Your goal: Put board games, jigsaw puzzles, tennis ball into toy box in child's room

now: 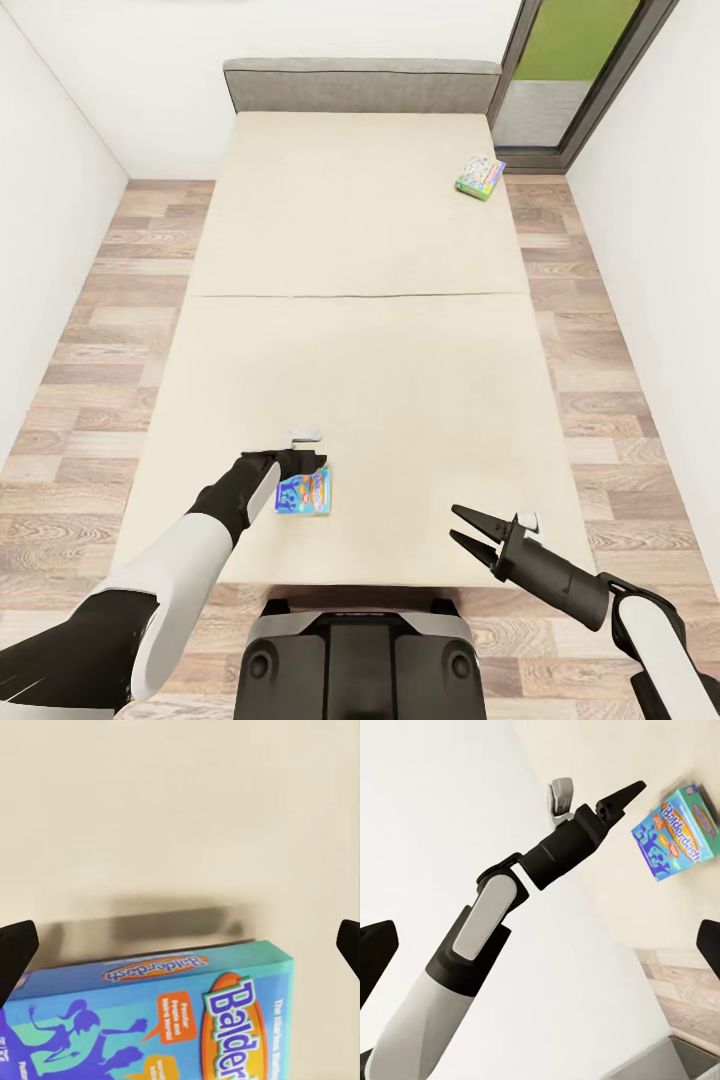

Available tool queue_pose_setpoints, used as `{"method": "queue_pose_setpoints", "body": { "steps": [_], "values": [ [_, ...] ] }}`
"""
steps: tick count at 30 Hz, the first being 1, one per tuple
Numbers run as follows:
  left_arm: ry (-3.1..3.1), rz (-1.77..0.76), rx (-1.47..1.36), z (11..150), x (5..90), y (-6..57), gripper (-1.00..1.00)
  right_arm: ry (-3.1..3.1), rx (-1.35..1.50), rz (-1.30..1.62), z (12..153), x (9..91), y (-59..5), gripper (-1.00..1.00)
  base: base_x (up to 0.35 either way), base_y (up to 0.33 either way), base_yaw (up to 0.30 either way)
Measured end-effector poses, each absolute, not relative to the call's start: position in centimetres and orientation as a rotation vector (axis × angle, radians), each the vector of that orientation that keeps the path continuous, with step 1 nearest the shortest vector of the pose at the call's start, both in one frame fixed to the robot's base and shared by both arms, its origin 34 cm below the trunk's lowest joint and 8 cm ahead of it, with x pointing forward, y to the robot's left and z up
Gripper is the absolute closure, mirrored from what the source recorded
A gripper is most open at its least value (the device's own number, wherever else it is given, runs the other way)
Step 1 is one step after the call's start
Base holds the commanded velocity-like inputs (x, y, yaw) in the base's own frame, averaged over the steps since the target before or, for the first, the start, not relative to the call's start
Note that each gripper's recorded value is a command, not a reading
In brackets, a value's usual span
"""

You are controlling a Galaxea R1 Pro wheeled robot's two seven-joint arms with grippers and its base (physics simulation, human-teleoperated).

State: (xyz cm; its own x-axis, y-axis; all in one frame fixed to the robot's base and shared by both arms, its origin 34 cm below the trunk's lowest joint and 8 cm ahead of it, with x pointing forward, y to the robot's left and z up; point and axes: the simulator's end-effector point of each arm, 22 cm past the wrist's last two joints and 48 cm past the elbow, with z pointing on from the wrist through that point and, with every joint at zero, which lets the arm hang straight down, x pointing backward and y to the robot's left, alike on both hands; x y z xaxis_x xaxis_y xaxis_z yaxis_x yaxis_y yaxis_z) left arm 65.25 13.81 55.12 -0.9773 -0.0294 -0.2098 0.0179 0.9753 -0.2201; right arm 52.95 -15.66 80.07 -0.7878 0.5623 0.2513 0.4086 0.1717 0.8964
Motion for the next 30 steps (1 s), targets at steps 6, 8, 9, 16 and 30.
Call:
{"method": "queue_pose_setpoints", "body": {
  "steps": [6, 8, 9, 16, 30],
  "values": [
    [2.909, -0.327, -0.009, 55.1, 65.3, 13.8, -1.0, 2.296, 0.959, 1.681, 80.0, 53.0, -15.7, -1.0, 0.0, 0.0, 0.0],
    [2.909, -0.327, -0.009, 55.1, 65.3, 13.8, -1.0, 2.294, 0.958, 1.681, 80.1, 53.0, -15.7, -1.0, 0.0, 0.0, 0.0],
    [2.908, -0.327, -0.009, 55.2, 65.3, 13.8, -1.0, 2.294, 0.958, 1.682, 80.1, 53.0, -15.7, -1.0, 0.0, 0.0, 0.0],
    [2.908, -0.328, -0.009, 55.2, 65.3, 13.8, -1.0, 2.288, 0.961, 1.695, 80.3, 53.0, -15.6, -1.0, 0.0, 0.0, 0.0],
    [2.908, -0.329, -0.009, 55.2, 65.3, 13.7, -1.0, 2.248, 0.97, 1.774, 81.2, 53.0, -14.1, -1.0, 0.0, 0.0, 0.0]
  ]
}}
